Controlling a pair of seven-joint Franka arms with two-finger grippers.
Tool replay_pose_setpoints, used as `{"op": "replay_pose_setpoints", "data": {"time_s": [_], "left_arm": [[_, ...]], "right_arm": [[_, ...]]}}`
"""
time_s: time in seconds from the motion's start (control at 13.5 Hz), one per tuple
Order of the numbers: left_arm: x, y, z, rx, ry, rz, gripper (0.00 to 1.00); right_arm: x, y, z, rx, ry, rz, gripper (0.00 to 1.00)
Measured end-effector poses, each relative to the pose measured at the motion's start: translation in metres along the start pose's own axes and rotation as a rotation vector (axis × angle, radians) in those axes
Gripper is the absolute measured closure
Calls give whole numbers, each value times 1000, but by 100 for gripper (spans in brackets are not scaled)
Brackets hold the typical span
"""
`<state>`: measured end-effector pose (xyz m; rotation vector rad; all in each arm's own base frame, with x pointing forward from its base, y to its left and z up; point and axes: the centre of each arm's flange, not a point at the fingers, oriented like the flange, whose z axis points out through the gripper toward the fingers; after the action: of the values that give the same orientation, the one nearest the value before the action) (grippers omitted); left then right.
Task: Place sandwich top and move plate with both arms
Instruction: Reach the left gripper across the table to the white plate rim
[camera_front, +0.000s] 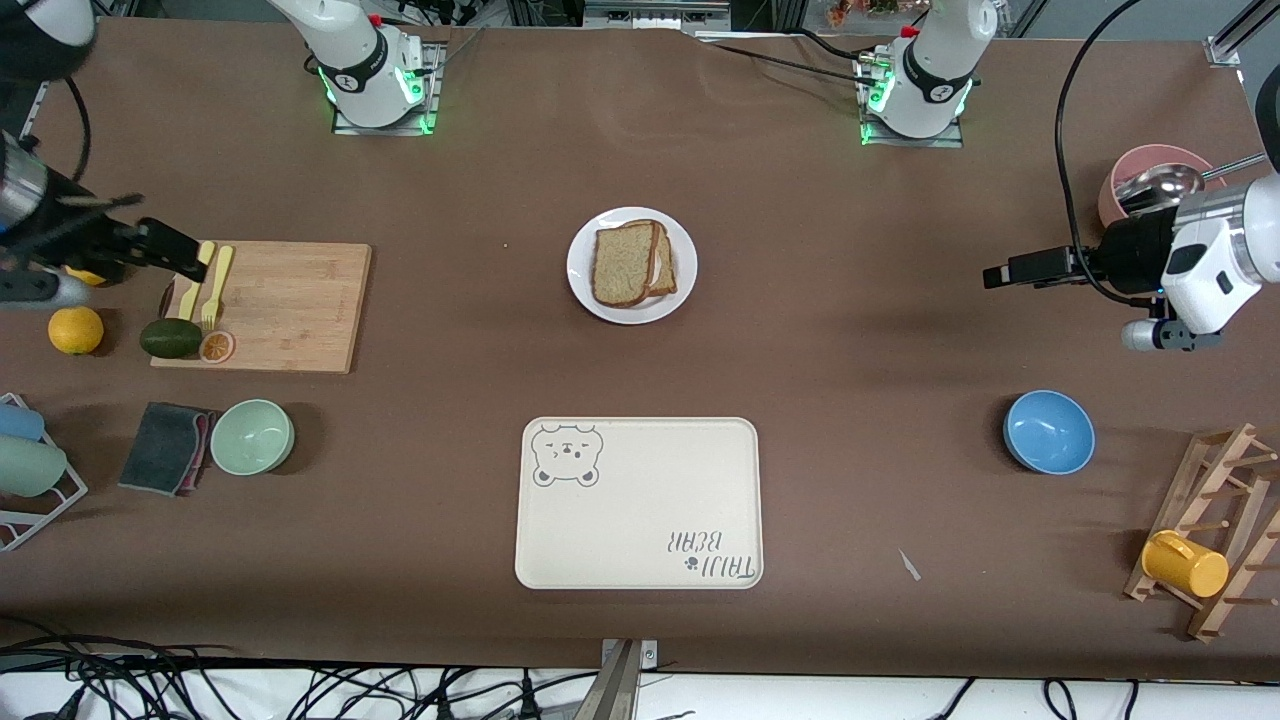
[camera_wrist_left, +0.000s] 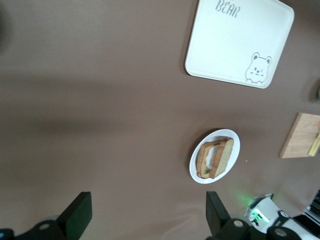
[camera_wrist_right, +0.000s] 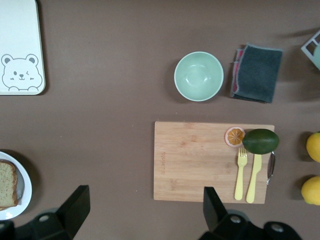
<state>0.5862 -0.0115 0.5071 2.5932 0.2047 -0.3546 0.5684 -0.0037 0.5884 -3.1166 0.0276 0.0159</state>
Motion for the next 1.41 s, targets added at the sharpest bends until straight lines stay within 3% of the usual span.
{"op": "replay_pose_setpoints", "data": {"time_s": [0.07, 0.37, 0.74, 1.18, 1.41], "left_arm": [[5, -2, 5, -44, -12, 18, 0], [27, -27, 31, -338, -124, 77, 0], [60, -59, 73, -509, -159, 112, 0], [68, -79, 122, -606, -191, 138, 0], [66, -72, 160, -621, -166, 156, 0]], "right_arm": [[-6, 9, -6, 1, 9, 15, 0], [-5, 32, 1, 10, 15, 32, 0], [-1, 22, 4, 9, 11, 14, 0], [-1, 24, 4, 8, 12, 17, 0], [-1, 25, 5, 8, 10, 19, 0]]}}
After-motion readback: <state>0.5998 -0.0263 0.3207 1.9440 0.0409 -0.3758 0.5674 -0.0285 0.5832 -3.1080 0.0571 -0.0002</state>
